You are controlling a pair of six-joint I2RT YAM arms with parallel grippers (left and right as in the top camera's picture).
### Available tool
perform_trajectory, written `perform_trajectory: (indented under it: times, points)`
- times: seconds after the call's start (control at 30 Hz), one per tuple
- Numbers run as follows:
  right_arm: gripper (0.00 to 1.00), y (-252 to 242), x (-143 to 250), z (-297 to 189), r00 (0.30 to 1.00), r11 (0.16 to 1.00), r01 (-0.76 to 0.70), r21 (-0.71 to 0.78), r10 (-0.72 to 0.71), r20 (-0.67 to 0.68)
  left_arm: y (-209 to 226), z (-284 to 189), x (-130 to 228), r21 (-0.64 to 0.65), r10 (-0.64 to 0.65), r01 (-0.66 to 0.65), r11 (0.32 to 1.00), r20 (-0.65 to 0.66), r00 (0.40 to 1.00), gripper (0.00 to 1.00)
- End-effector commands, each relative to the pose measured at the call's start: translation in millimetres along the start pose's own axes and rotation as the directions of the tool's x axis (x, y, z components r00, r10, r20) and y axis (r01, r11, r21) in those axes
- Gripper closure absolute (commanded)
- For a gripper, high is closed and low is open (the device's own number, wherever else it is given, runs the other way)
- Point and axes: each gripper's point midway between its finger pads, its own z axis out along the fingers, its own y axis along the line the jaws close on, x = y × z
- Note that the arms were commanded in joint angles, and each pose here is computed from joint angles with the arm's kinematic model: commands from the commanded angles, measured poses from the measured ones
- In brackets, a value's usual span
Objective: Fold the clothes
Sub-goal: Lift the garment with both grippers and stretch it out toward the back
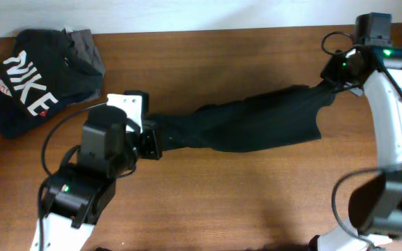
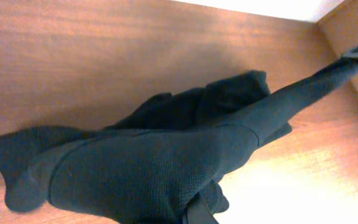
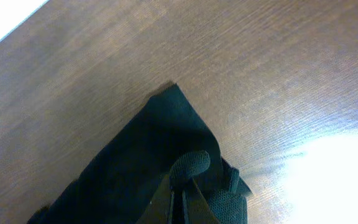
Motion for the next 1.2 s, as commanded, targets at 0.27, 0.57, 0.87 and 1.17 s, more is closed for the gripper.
perform_trajectory:
  times: [0.27,0.57,0.87,1.17]
  points:
    - [0.96,-14,21,-188,0.956,0.993,0.056,-0.103,-0.024,0.292,-28,-108,-72,0.001,0.045,-0.047,0.999,0.291,0.956,0.99]
    - [0.96,-23,35,-279,0.857,0.976,0.089,-0.201,0.027,0.514,-31,-151,-110,-0.048,0.046,-0.029,0.998,0.43,0.902,0.99]
    - [0.96,34,-32,-213,0.869,0.942,0.172,-0.287,-0.008,0.495,-21,-44,-177,-0.182,0.182,-0.109,0.977,0.458,0.87,0.99]
    - [0.96,85,-92,-220,0.782,0.858,0.318,-0.403,0.002,0.623,-15,-16,-297,-0.24,0.227,-0.082,0.967,0.676,0.701,0.99]
